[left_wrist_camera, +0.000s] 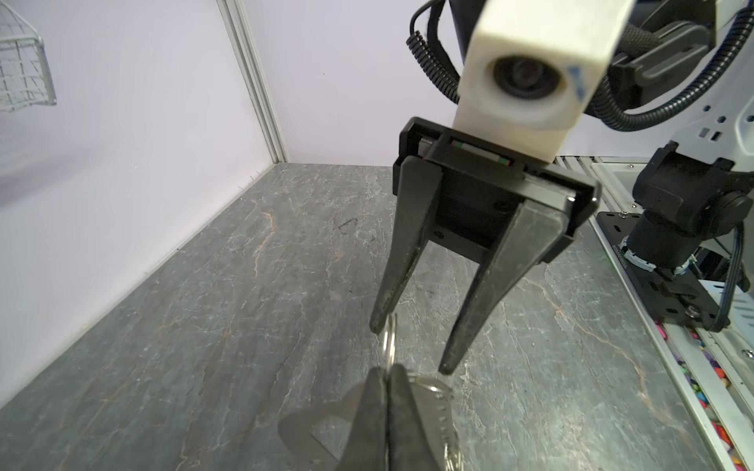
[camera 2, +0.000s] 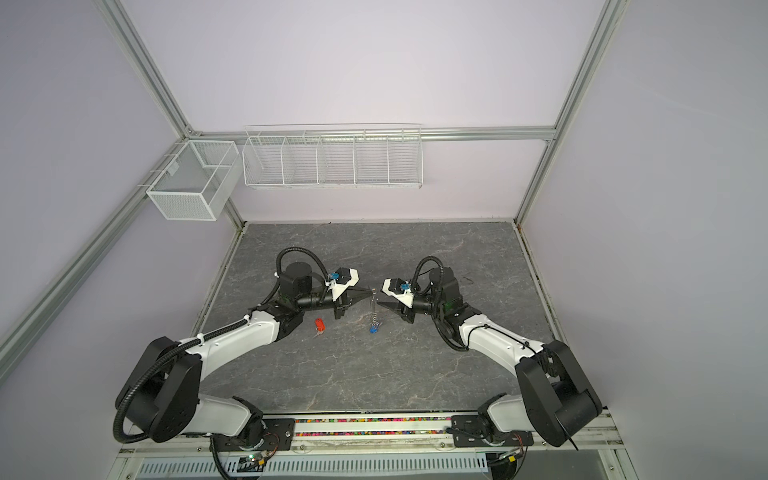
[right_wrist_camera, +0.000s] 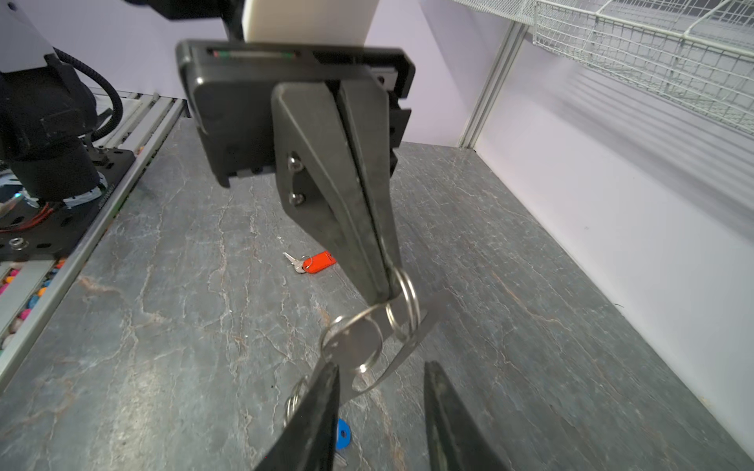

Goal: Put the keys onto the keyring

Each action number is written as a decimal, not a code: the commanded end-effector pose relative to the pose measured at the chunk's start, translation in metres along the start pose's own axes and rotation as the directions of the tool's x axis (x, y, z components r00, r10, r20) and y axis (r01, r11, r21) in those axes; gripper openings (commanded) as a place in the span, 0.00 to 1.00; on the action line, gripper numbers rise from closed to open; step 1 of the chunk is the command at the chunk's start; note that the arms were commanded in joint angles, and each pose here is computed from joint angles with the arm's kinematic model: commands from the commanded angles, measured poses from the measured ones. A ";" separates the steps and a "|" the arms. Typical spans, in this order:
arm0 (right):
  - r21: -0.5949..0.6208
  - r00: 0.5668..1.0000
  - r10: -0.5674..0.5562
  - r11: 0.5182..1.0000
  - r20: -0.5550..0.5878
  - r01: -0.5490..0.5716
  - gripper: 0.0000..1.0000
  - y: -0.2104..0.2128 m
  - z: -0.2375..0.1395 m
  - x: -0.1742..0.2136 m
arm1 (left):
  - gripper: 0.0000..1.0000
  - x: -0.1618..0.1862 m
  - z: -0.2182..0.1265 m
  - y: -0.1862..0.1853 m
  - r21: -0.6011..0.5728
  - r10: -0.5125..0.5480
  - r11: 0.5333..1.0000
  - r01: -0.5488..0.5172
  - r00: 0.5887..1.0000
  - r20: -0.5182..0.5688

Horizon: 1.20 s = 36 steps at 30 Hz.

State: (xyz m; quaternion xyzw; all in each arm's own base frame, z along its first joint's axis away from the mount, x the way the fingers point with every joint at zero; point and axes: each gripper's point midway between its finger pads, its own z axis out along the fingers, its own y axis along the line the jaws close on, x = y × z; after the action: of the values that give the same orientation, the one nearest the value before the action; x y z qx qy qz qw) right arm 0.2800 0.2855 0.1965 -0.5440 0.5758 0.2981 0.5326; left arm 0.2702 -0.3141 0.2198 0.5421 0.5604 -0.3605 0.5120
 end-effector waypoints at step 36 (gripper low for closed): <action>-0.094 0.998 -0.030 0.995 -0.057 0.025 0.22 0.017 0.010 -0.012 | 0.00 0.003 0.005 -0.020 0.072 0.158 0.987 -0.142 0.930 -0.331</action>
State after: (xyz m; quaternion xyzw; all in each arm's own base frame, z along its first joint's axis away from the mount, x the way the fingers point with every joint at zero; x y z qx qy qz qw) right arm 0.2684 0.2971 0.2020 -0.5763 0.5736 0.2890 0.5054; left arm 0.2510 -0.3171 0.2025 0.6386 0.6028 -0.2420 0.4127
